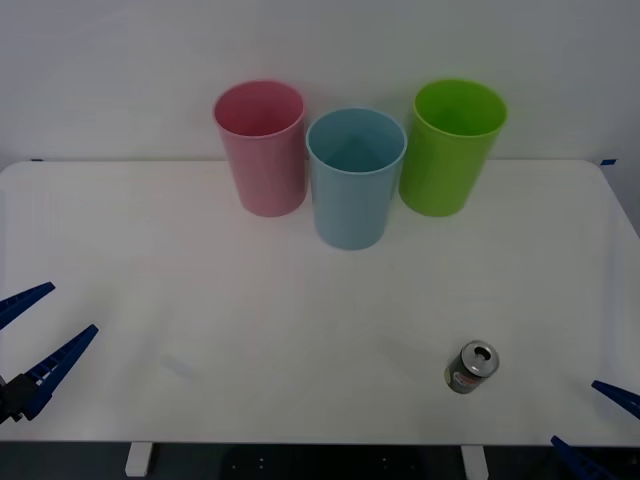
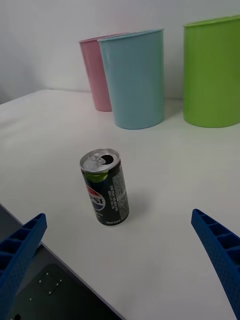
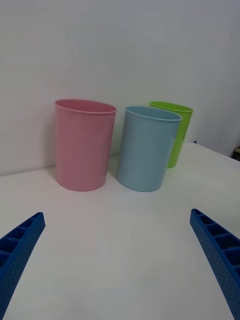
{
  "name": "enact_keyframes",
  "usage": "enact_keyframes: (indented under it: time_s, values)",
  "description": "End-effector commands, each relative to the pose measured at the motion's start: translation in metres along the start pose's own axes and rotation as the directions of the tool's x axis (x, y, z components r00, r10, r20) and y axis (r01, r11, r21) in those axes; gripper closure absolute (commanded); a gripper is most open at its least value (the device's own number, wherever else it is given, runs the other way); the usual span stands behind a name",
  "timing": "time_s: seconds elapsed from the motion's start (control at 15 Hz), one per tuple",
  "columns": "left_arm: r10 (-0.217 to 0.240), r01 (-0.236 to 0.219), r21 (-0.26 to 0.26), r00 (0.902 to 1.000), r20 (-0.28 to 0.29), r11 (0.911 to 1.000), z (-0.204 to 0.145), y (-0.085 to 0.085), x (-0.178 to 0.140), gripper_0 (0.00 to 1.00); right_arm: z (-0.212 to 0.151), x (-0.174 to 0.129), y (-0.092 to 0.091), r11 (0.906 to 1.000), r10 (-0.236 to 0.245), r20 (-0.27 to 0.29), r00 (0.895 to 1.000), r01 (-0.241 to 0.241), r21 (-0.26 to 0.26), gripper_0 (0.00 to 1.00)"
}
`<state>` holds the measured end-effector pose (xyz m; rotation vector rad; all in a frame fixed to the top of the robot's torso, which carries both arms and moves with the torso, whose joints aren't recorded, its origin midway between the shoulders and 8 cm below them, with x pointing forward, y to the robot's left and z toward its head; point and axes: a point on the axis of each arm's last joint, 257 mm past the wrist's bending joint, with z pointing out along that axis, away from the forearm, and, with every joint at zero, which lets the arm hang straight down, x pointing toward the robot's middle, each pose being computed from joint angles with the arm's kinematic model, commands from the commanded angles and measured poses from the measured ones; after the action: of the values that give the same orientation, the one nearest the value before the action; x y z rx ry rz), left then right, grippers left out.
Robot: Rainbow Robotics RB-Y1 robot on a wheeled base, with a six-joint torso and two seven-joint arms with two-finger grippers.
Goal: Grasp the object on the table and drop it into the matching bin: aluminum can to the light blue bin, PET bottle to the pink bin.
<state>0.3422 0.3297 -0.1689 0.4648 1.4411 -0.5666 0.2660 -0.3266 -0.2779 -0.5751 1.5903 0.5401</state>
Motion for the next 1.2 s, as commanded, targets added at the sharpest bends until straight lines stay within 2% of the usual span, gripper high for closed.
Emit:
enact_keyframes:
  time_s: [0.07,0.27,0.73,1.0,1.2]
  values:
    - [0.000,0.000,0.000,1.0000,0.000,1.0000,0.000,0.000,0.000,0.00,0.009,0.012,0.003,0.9998,0.012,-0.003,1.000,-0.012,-0.015,0.00]
    - [0.000,0.000,0.000,1.0000,0.000,1.0000,0.000,0.000,0.000,0.00,0.019,0.021,0.006,0.9992,0.025,-0.002,1.000,-0.025,-0.032,0.00]
    - [0.000,0.000,0.000,1.0000,0.000,1.0000,0.000,0.000,0.000,0.00,0.054,0.030,0.011,0.9982,-0.043,-0.004,0.999,0.043,-0.042,0.00]
    - [0.000,0.000,0.000,1.0000,0.000,1.0000,0.000,0.000,0.000,0.00,0.073,0.034,0.009,0.9968,-0.078,-0.005,0.997,0.077,-0.020,0.00]
    - [0.000,0.000,0.000,1.0000,0.000,1.0000,0.000,0.000,0.000,0.00,0.089,0.038,0.011,0.9964,-0.085,-0.004,0.996,0.085,-0.010,0.00]
